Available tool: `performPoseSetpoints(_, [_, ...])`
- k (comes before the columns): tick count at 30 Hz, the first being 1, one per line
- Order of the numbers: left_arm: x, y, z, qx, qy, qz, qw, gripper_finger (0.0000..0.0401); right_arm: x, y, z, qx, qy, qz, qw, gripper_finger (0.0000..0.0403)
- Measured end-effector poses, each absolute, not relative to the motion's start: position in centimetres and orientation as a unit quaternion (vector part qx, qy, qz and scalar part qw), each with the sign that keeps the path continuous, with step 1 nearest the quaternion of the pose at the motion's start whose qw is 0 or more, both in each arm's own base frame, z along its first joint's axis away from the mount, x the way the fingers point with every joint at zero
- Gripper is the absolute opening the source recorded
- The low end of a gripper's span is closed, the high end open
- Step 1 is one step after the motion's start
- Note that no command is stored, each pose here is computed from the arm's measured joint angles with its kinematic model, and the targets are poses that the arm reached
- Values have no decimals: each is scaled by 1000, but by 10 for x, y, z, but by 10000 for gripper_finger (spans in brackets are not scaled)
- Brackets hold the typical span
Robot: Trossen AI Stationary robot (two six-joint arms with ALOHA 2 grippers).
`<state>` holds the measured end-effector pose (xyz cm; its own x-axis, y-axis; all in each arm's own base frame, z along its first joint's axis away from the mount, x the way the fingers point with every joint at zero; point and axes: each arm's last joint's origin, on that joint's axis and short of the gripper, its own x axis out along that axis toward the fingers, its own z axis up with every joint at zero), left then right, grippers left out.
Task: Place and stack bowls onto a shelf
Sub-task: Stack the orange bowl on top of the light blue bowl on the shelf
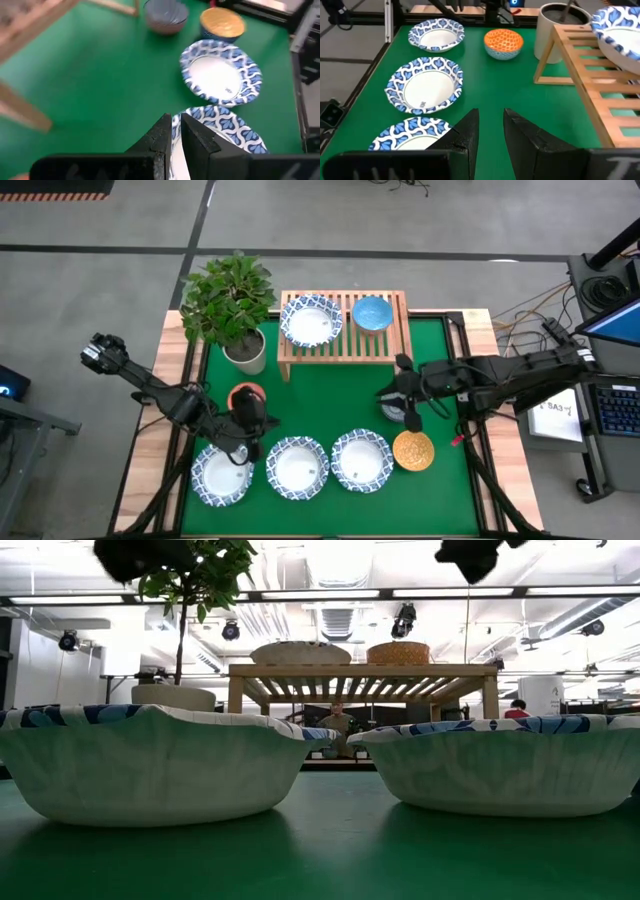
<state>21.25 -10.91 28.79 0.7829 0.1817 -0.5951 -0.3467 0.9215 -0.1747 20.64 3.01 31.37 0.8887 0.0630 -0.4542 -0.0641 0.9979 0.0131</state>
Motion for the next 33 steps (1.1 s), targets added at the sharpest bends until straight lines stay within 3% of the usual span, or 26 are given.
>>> performPoseSetpoints(5, [202,-102,272,-217,355,222,882,18,199,29,299,3,218,31,975,77])
performPoseSetpoints(10, [197,-95,250,-278,449,311,790,3,195,29,298,2,212,32,977,81])
performPoseSetpoints(15, [205,-90,232,-302,520,344,721,1,190,28,302,-10,202,36,979,81])
performPoseSetpoints(25, [233,-78,230,-298,547,345,702,9,176,26,300,-47,190,45,980,75])
performPoseSetpoints(33, [246,-71,236,-309,576,356,668,87,169,25,293,-82,165,50,982,82])
